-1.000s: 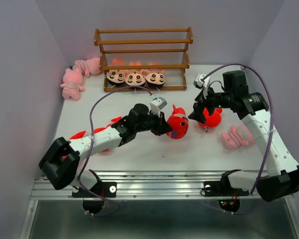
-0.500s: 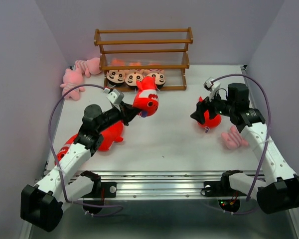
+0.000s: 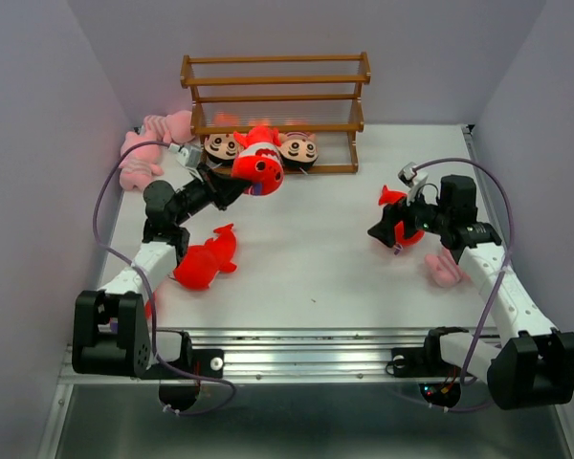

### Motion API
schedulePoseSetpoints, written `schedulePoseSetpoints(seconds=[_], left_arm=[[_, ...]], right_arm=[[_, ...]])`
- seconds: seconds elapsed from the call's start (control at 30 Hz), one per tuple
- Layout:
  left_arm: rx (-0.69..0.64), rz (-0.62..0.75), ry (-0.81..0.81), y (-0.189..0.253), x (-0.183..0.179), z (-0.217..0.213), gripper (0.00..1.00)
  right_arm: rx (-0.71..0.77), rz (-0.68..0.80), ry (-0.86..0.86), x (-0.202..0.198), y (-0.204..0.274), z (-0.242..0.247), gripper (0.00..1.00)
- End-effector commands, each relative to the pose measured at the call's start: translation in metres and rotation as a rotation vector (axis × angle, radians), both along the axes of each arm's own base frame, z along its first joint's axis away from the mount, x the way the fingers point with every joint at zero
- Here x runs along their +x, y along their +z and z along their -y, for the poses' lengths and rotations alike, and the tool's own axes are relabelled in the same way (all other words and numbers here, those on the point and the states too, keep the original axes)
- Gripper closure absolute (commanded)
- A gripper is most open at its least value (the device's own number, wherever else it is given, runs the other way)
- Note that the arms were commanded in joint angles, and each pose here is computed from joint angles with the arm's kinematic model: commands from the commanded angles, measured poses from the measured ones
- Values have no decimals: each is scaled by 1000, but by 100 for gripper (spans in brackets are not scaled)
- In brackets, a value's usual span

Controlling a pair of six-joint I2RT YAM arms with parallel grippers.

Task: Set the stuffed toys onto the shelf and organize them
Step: Place the stuffed toy onto shelf

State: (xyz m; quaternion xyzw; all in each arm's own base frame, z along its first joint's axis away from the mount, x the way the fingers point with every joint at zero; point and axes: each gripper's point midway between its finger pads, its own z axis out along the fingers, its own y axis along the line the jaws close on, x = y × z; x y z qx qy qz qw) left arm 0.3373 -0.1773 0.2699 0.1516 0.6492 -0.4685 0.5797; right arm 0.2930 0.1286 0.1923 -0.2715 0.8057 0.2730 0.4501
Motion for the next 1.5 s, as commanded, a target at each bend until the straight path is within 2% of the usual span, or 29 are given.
schedulePoseSetpoints(seconds=[0.0, 0.03, 0.23, 0.5, 0.67, 1.47], left_arm=[[-121, 127, -40, 55, 10, -9, 100], [-134, 157, -41, 63, 13, -11, 100], [-200, 133, 11, 66, 52, -25, 100], [-239, 56, 126, 53, 119, -52, 100], [-245, 8, 160, 37, 146, -62, 100], [-306, -99, 263, 6, 237, -95, 100]], right_arm=[[43, 96, 45, -1, 21, -7, 0], [40, 104, 45, -2, 22, -7, 0], [23, 106, 29, 0, 19, -3, 0], [14, 112, 22, 0, 19, -2, 0], [11, 110, 24, 0, 17, -2, 0], [3, 97, 36, 2, 11, -2, 0]])
